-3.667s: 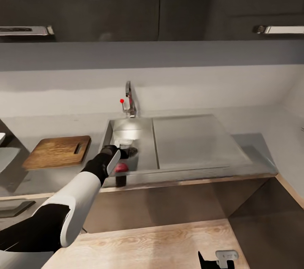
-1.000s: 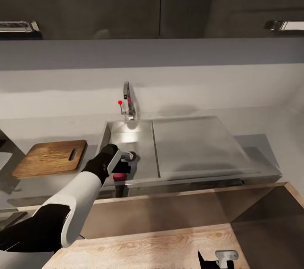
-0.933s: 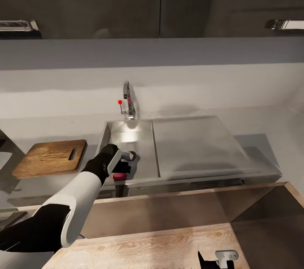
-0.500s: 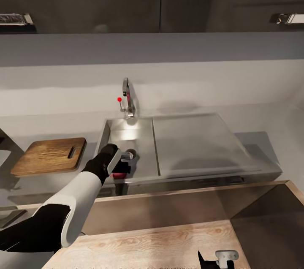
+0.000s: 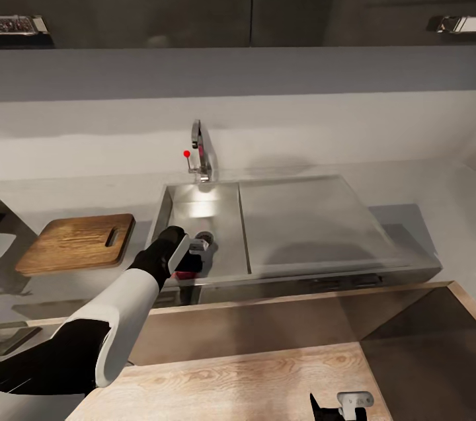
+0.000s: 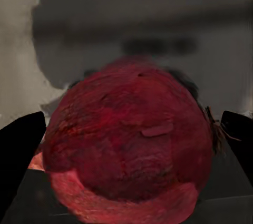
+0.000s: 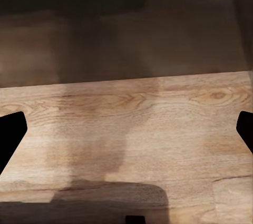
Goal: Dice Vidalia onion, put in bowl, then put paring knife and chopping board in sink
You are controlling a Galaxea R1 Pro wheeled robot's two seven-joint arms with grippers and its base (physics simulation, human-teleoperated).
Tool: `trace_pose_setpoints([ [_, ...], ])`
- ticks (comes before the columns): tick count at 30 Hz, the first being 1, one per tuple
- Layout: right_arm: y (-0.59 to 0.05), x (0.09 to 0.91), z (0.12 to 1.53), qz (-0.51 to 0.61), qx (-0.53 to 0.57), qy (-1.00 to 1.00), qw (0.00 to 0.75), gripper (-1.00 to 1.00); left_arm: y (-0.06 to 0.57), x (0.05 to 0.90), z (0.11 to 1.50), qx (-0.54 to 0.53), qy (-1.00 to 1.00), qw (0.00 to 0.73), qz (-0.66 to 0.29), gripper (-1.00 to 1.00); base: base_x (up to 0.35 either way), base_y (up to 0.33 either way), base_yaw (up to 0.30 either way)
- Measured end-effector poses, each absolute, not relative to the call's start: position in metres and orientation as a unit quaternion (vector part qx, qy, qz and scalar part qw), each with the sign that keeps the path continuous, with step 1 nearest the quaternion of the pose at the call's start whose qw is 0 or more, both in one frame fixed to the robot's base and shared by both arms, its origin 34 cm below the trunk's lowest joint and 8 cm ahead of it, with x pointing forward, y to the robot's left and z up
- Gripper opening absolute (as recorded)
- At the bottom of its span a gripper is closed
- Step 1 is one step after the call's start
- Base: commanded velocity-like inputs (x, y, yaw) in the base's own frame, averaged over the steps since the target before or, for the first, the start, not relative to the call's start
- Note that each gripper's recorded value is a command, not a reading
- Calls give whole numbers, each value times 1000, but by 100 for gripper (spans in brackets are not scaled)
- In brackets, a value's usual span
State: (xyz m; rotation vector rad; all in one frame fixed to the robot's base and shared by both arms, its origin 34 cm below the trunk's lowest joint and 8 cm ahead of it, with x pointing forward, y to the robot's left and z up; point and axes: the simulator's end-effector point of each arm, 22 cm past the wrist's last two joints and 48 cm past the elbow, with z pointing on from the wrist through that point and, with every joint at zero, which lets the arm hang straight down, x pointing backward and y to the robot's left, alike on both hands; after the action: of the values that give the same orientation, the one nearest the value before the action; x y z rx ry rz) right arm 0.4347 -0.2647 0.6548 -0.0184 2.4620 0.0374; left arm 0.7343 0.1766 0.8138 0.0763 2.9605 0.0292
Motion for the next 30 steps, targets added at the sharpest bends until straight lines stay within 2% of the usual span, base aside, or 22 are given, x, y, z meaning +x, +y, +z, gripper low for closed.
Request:
trace_pose_setpoints([
  [24,-265,443,663,14,-7,938,345,100,177,742,833,26,994,108,11,-100,0,0,0],
  [30,-265,446,666,14,-7,937,350,100,171,776,876,22,985,171,3,-100,0,0,0],
])
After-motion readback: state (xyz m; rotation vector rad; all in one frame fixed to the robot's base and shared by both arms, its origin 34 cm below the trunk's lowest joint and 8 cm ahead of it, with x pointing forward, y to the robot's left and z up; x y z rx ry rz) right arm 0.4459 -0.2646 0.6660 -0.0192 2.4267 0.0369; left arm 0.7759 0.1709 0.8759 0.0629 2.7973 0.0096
